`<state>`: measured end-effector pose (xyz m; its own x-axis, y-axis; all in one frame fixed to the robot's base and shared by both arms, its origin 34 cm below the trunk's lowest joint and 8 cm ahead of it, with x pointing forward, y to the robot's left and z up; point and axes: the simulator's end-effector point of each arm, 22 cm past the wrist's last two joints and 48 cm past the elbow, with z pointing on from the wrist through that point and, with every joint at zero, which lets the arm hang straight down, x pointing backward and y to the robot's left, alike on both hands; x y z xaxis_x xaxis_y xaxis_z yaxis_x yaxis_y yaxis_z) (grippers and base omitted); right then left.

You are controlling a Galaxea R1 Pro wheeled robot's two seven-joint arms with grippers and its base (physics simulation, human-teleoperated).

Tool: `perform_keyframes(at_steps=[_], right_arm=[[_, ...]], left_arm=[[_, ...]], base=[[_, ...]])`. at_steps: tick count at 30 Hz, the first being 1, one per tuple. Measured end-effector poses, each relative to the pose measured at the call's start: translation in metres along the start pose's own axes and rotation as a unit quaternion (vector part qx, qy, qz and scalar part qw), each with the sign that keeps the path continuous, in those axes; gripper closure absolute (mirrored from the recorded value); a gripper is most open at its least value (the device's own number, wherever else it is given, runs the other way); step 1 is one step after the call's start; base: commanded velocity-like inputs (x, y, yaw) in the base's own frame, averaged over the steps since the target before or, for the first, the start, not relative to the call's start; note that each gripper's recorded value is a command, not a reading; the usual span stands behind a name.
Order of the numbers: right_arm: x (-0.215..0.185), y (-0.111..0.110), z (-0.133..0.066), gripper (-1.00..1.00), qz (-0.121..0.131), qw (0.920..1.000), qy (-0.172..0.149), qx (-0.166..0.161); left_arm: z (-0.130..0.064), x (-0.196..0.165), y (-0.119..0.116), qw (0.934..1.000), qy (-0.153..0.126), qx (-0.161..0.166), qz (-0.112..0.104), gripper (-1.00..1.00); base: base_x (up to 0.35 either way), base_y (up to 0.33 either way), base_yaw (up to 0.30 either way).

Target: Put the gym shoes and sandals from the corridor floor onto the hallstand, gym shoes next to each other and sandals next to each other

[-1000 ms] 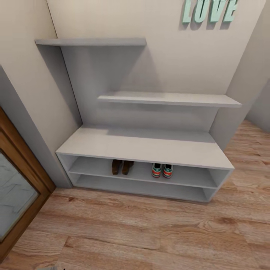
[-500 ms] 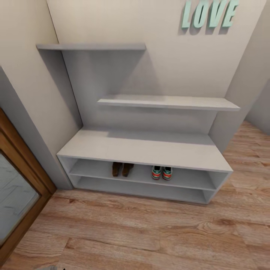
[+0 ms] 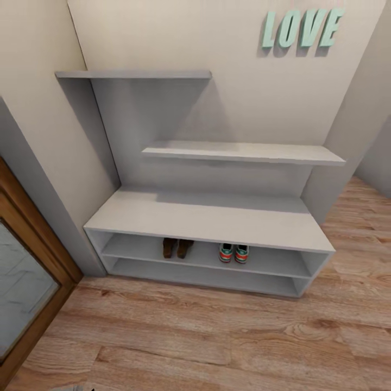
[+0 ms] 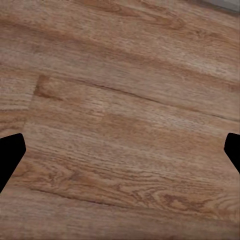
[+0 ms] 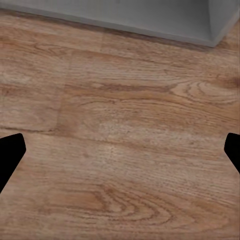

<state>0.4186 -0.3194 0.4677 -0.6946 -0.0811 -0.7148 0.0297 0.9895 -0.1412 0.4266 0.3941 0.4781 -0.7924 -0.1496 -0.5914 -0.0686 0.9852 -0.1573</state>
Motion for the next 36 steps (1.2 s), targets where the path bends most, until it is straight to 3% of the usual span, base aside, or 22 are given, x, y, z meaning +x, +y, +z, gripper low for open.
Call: perform_keyframes(at_steps=[11,28,31,32,36], right_arm=[[-0.015,-0.003,-0.012,-1.00,0.000,1.0000,0.000,0.000],[-0.014,-0.003,-0.012,-1.00,0.000,1.0000,0.000,0.000],[-0.015,-0.003,-0.012,-1.00,0.000,1.0000,0.000,0.000],[-0.015,-0.003,-0.012,-1.00,0.000,1.0000,0.000,0.000],[-0.015,-0.003,-0.012,-1.00,0.000,1.0000,0.000,0.000]], left_arm=[[-0.015,-0.012,-0.002,1.0000,0.000,-0.001,0.000,-1.00],[-0.014,-0.008,-0.007,1.0000,0.005,0.003,-0.001,-1.00],[-0.014,0.000,-0.011,0.9999,0.013,0.006,-0.004,-1.00],[-0.016,0.016,-0.017,0.9995,0.030,0.009,-0.010,-1.00],[-0.020,0.038,-0.020,0.9984,0.052,0.010,-0.020,-1.00]], base=[[0.000,0.000,0.000],[0.000,0.000,0.000],[0.000,0.000,0.000],[0.000,0.000,0.000],[0.000,0.000,0.000]])
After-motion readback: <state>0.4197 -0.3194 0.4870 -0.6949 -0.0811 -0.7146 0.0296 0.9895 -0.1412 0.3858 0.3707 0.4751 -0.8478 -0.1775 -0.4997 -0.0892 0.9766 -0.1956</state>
